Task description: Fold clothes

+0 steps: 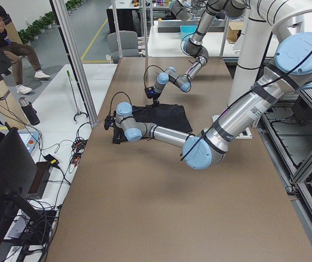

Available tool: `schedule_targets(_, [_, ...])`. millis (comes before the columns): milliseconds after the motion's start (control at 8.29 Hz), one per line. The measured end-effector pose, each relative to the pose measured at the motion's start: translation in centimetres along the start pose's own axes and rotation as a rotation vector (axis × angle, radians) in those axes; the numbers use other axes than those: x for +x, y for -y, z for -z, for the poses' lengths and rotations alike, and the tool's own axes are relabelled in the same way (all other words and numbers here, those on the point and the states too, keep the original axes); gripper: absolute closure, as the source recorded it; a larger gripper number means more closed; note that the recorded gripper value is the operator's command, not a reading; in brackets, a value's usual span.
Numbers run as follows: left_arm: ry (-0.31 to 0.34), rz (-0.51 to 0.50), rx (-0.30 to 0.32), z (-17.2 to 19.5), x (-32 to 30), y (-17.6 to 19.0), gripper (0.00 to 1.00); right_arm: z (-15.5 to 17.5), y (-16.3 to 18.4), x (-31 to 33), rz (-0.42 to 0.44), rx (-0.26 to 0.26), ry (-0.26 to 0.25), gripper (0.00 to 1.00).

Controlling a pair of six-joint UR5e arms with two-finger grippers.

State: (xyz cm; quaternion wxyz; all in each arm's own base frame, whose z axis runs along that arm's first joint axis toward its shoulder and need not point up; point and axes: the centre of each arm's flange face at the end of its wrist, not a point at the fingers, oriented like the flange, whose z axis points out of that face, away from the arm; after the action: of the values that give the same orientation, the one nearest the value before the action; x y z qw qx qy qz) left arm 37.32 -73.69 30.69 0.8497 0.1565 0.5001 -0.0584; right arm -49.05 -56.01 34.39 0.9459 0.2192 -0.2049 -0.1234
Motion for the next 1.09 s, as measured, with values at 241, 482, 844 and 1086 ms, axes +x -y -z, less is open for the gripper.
schedule_targets(241, [0.0, -0.002, 0.0, 0.0, 0.0, 0.0, 0.05, -0.4, 0.3, 1.8, -0.009, 0.023, 0.028, 0.08])
schedule_targets(482, [0.001, -0.002, -0.001, 0.0, -0.1, 0.0, 0.05, 2.9, 4.1, 2.1, -0.042, 0.028, 0.079, 0.07])
schedule_targets(844, [0.0, -0.002, 0.0, 0.0, 0.0, 0.0, 0.05, 6.6, 10.3, -1.1, -0.125, 0.022, 0.095, 0.06])
schedule_targets(1086, [-0.001, -0.002, -0.001, 0.0, 0.1, 0.0, 0.05, 6.1, 12.7, -2.5, -0.165, 0.002, 0.083, 0.06])
